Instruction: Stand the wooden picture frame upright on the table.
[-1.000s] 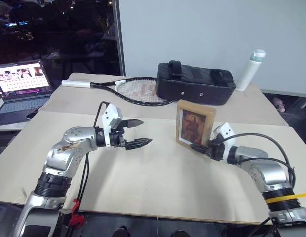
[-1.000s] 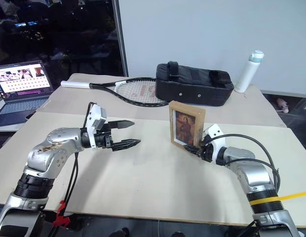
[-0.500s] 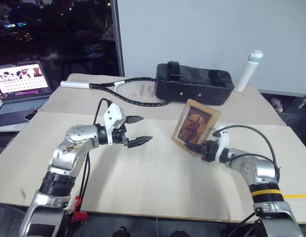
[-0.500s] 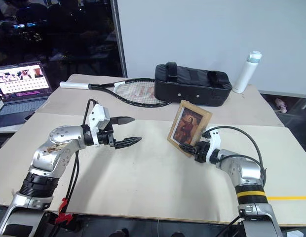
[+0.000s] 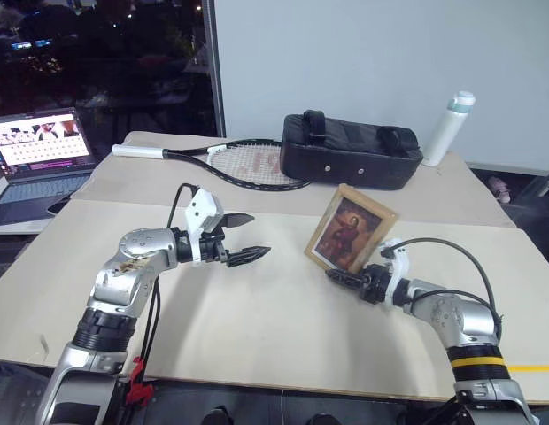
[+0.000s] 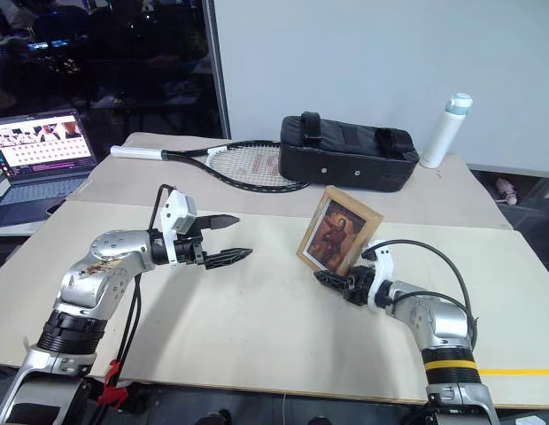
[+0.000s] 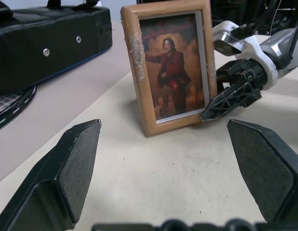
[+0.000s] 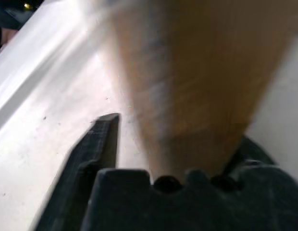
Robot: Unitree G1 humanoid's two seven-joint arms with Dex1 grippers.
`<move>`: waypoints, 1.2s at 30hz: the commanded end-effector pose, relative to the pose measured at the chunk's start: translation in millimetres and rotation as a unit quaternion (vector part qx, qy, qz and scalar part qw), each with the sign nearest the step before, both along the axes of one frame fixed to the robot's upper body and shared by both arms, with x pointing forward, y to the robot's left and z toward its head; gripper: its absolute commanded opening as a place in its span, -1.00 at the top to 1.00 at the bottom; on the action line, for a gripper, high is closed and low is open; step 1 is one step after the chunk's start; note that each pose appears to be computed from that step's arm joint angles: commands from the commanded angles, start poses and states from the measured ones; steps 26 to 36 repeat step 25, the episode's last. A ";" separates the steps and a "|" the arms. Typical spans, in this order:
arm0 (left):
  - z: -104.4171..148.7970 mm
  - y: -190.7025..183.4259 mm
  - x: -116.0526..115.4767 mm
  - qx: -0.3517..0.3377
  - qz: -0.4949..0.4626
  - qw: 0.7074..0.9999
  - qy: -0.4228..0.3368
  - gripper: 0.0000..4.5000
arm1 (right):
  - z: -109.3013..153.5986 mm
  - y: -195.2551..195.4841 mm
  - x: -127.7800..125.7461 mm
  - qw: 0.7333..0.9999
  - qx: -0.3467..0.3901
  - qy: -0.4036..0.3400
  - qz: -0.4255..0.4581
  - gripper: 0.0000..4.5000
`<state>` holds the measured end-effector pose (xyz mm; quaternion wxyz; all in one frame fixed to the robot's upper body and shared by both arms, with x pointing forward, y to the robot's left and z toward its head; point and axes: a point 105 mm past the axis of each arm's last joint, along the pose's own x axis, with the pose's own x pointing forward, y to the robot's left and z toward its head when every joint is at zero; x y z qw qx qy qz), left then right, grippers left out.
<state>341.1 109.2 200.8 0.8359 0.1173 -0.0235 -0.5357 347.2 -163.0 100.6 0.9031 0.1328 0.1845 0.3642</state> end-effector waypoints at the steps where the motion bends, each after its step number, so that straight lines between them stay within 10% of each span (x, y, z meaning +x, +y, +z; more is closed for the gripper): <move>1: 9.2 5.5 3.0 -0.009 0.007 1.000 -0.014 -1.00 | 12.7 -19.5 -8.8 1.000 -0.004 -0.016 -0.015 -0.99; 13: -47.4 46.8 -0.6 -0.016 0.097 0.992 0.076 -1.00 | 66.0 -98.0 -89.0 0.977 -0.144 -0.153 0.018 -0.99; 36: -71.9 59.8 -8.1 -0.020 0.155 0.976 0.151 -1.00 | 79.4 -72.4 -87.4 0.958 -0.162 -0.216 -0.099 -0.99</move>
